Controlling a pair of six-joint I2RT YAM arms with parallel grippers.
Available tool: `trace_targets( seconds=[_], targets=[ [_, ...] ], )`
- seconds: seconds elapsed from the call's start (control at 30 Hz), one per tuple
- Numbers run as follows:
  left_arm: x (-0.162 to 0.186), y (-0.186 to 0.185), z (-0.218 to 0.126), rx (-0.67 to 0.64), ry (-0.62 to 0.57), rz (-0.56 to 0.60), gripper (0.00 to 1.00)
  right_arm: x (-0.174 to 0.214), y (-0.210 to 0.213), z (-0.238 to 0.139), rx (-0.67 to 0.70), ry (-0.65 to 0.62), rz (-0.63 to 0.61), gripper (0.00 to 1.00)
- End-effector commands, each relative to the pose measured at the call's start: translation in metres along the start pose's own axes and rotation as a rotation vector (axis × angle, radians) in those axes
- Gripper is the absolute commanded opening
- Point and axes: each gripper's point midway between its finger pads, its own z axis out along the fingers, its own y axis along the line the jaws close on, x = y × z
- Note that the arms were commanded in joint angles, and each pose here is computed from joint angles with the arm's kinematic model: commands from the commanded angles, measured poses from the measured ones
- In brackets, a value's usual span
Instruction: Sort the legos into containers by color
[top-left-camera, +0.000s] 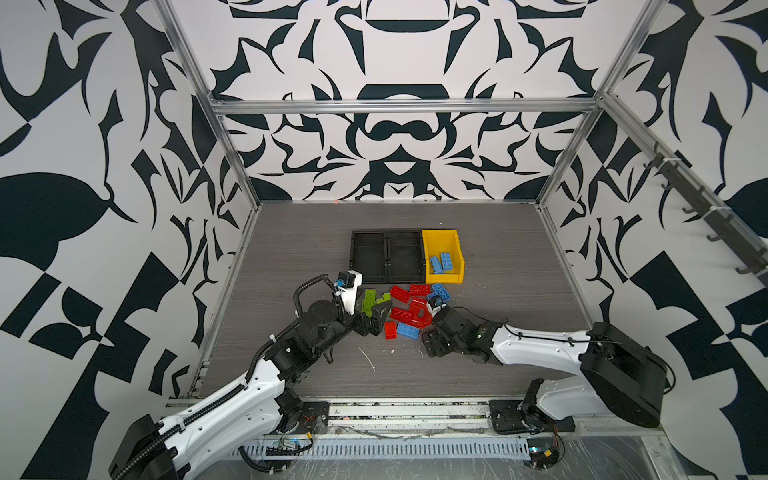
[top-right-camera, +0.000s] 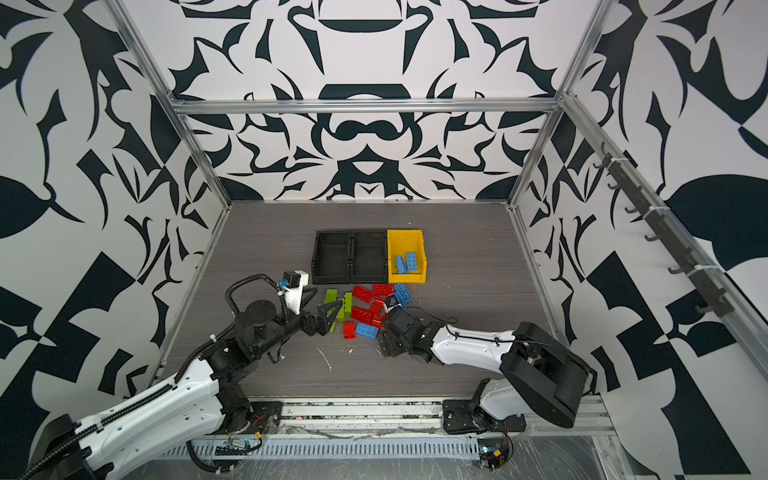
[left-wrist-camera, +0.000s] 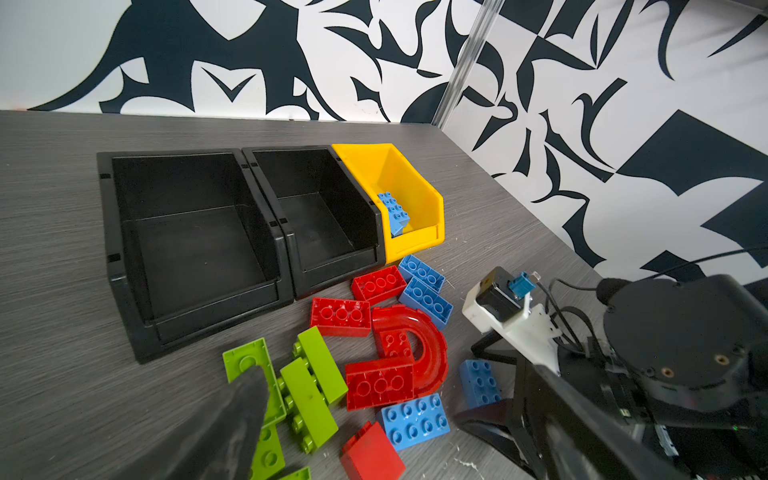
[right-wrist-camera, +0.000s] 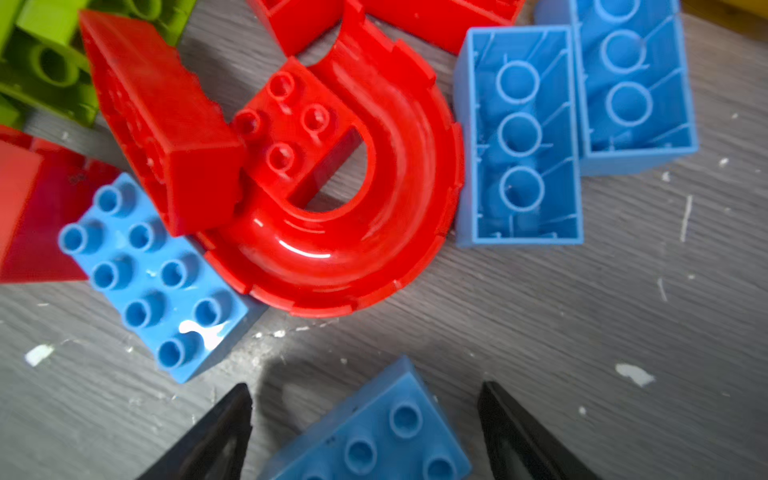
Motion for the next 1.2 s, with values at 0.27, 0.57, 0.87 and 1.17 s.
trace_targets(
  seconds=[0.27, 0.57, 0.87, 1.17],
  targets=[
    [0.001, -0.003, 0.002, 0.016, 0.004, -0.009, 1.0, 0.028, -0.034, -0.012, 0.167, -0.005, 0.126, 0.81],
    [-0.001, -0.005, 0.001, 0.027, -0.002, -0.017, 1.0, 0.021, -0.032, -0.01, 0.13, -0.083, 0.145, 0.64],
    [-0.003, -0.007, -0.002, 0.031, -0.009, -0.015, 1.0, 0.022, -0.024, 0.011, 0.139, -0.035, 0.108, 0.48],
    [-0.003, -0.008, -0.001, 0.039, -0.006, -0.017, 1.0, -0.001, -0.018, 0.009, 0.145, -0.096, 0.065, 0.27]
  ],
)
